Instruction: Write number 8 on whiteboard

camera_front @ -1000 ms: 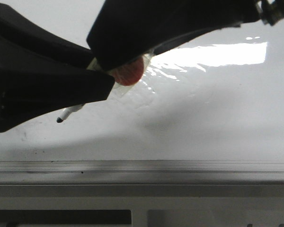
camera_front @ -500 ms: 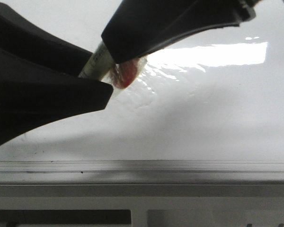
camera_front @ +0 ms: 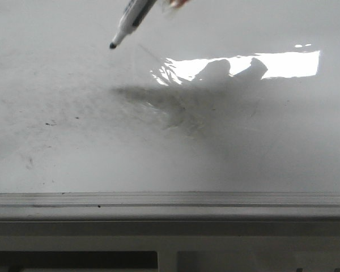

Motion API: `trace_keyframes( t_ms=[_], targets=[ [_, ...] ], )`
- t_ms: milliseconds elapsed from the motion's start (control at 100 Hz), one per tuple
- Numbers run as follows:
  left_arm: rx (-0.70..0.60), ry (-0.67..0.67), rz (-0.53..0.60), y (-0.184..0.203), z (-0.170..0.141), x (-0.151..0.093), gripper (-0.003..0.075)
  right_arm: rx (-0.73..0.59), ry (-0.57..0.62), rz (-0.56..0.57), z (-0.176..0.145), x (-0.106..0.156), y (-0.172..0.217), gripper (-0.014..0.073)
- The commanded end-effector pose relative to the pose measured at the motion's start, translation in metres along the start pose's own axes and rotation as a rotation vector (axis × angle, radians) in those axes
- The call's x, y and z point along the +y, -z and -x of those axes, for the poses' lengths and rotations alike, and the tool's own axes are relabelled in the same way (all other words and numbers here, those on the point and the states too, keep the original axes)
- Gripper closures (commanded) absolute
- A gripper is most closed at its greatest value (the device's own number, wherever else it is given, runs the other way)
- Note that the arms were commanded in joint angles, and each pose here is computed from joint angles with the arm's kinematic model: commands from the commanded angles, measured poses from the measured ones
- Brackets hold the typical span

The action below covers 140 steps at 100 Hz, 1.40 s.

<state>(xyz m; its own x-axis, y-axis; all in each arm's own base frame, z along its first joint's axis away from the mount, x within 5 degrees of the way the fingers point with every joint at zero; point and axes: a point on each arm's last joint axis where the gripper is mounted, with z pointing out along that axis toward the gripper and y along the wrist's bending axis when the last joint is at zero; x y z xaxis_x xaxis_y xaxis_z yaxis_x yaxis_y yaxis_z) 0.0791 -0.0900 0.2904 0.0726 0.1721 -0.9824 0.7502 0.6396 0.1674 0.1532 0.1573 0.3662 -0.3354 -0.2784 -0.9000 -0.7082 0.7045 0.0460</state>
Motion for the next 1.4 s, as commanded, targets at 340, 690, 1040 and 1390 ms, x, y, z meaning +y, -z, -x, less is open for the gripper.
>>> trace_keyframes(
  t_ms=[340, 690, 1040, 1390],
  targets=[
    [-0.088, 0.04, 0.03, 0.004, 0.014, 0.004, 0.0417, 0.042, -0.081, -0.139, 0.023, -0.038, -0.017, 0.0659],
    [-0.088, 0.04, 0.03, 0.004, 0.014, 0.004, 0.0417, 0.213, -0.063, -0.187, 0.008, -0.037, 0.009, 0.0655],
    [-0.102, 0.04, 0.03, 0.004, 0.015, 0.004, 0.0417, 0.114, -0.058, -0.131, 0.016, -0.026, -0.021, 0.0655],
    [-0.099, 0.04, 0.028, 0.004, 0.013, 0.004, 0.0416, -0.02, -0.047, -0.222, 0.038, -0.039, -0.004, 0.0655]
  ],
)
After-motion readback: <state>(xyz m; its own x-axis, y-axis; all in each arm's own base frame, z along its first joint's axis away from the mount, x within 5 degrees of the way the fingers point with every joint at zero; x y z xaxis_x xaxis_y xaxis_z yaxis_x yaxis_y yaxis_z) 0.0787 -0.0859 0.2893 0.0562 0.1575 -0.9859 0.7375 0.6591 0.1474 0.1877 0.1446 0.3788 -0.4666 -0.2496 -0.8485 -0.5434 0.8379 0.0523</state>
